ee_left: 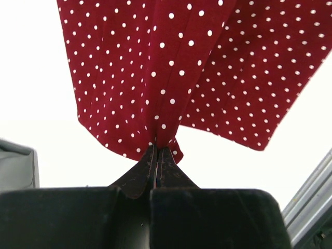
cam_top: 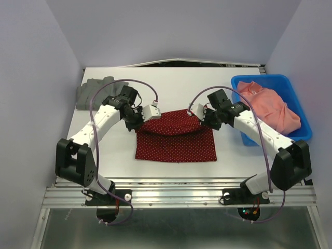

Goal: Fold and stack the skirts
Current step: Fold the skirt

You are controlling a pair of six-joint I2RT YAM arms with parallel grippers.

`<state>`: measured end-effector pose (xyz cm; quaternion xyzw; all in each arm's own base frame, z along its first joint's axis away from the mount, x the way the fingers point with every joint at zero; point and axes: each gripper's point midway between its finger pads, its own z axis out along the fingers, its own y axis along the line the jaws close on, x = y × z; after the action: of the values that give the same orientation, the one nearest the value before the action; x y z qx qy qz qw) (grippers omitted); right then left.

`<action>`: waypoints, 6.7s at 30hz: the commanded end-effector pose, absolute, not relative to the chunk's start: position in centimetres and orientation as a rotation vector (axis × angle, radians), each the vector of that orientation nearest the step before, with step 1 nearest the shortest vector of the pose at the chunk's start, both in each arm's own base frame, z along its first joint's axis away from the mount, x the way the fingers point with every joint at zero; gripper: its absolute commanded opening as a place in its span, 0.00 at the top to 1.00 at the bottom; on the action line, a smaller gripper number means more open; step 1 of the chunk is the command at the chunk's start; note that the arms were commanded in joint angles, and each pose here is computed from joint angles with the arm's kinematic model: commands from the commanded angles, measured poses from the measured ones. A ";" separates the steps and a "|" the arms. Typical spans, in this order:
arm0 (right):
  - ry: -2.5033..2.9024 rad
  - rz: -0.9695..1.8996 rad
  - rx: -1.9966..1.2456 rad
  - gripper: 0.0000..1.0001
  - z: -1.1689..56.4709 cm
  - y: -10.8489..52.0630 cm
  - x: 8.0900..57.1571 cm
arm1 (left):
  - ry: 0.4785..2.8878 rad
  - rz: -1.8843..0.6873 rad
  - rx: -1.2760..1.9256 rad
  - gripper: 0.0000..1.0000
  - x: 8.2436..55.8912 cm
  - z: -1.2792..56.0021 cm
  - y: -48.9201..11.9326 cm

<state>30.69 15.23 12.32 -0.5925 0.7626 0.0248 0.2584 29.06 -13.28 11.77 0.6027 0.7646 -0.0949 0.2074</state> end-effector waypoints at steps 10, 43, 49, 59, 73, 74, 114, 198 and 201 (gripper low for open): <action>2.166 0.145 -1.758 0.99 10.3 11.6 23.1 | 2.104 -0.347 1.811 1.00 21.3 13.1 -11.4; 2.396 0.310 -1.273 0.40 8.8 17.7 29.4 | 2.164 -0.341 1.485 0.53 26.3 9.1 -18.2; 2.528 0.228 -1.210 0.41 3.4 17.2 30.7 | 2.203 -0.244 1.628 0.59 25.8 4.5 -16.2; 2.511 0.141 -1.178 0.42 -0.2 20.7 39.8 | 2.200 -0.391 1.816 0.70 19.7 1.8 -15.1; 2.113 0.118 -1.142 0.34 11.1 27.2 50.3 | 1.985 -1.009 1.568 0.44 18.7 12.9 -31.6; 2.108 0.114 -1.138 0.34 11.8 26.8 49.7 | 1.955 -0.990 1.557 0.44 19.2 13.9 -31.8; 2.610 0.757 -1.000 0.40 2.0 25.4 30.4 | 1.274 0.000 2.026 0.34 19.4 3.5 -22.3; 2.355 0.864 -1.067 0.48 1.5 30.0 36.9 | 1.746 -0.615 2.075 1.00 23.3 15.2 -27.3; 2.357 0.898 -1.086 0.48 1.4 30.2 36.4 | 1.769 -0.557 2.050 1.00 26.8 15.1 -27.3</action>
<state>40.11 30.57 3.38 -0.3823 0.8330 0.3014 0.2630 23.35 -27.41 13.68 0.7265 0.6307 -0.2168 0.1656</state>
